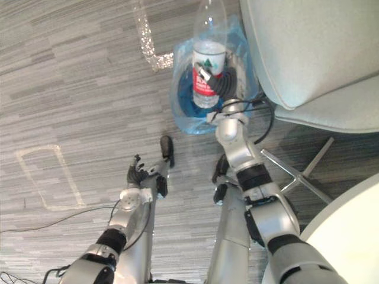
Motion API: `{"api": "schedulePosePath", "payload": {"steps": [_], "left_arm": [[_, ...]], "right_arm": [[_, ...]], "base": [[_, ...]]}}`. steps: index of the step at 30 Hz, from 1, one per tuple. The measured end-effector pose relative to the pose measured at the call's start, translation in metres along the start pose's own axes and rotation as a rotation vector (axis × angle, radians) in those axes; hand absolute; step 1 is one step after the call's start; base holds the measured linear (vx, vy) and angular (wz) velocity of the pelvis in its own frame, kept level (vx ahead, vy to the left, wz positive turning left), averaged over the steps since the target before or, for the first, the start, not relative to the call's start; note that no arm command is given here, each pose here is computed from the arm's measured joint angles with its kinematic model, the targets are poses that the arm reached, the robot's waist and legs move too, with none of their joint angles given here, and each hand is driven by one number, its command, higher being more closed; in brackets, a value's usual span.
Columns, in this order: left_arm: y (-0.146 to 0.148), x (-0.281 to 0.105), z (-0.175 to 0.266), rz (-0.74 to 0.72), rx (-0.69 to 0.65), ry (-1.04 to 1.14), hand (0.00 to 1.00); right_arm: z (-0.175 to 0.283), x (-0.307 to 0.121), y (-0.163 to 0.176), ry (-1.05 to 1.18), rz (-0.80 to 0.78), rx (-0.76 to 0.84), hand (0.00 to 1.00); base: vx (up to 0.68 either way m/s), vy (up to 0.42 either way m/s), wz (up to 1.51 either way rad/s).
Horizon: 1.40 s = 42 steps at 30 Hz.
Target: Gather rubbish on tea table into small bin, then transfer packed bag to large trash can.
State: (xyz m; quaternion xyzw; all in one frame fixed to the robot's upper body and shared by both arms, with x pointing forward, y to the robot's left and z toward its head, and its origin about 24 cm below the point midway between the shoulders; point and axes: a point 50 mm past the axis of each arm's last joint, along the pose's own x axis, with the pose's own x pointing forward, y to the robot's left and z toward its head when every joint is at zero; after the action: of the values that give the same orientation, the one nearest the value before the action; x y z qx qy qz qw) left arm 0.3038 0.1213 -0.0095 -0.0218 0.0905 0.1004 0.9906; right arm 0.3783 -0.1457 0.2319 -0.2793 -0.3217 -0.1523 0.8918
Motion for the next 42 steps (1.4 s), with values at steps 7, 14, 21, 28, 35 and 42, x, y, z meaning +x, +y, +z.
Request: {"api": "schedulePosePath", "payload": {"steps": [7,14,21,28,35,42], "left_arm": [[-0.004,0.007,0.013,-0.008,-0.021,-0.038,0.0],[-0.004,0.008,0.018,-0.007,-0.027,-0.064,0.0],[-0.002,0.01,0.02,-0.005,-0.02,-0.069,0.0],[0.004,0.011,0.017,0.003,0.003,-0.052,0.0],[0.006,0.007,0.007,0.004,0.024,-0.016,0.0],[0.003,0.006,0.005,-0.016,0.037,-0.014,0.0]], "right_arm": [[-0.022,0.002,-0.004,0.089,0.007,-0.059,0.0],[-0.025,0.001,-0.003,0.102,0.011,-0.064,0.0],[-0.026,-0.009,0.003,0.089,0.042,-0.076,0.0],[-0.019,-0.038,0.019,-0.022,0.14,-0.154,0.0],[-0.024,-0.059,0.027,-0.076,0.229,-0.264,0.0],[-0.025,-0.064,0.036,-0.127,0.322,-0.359,0.0]], "base": [[-0.01,-0.007,0.08],[-0.04,-0.009,-0.02],[-0.05,-0.01,-0.03],[-0.04,-0.008,-0.07],[-0.03,0.0,-0.09],[0.0,0.0,0.0]]}}
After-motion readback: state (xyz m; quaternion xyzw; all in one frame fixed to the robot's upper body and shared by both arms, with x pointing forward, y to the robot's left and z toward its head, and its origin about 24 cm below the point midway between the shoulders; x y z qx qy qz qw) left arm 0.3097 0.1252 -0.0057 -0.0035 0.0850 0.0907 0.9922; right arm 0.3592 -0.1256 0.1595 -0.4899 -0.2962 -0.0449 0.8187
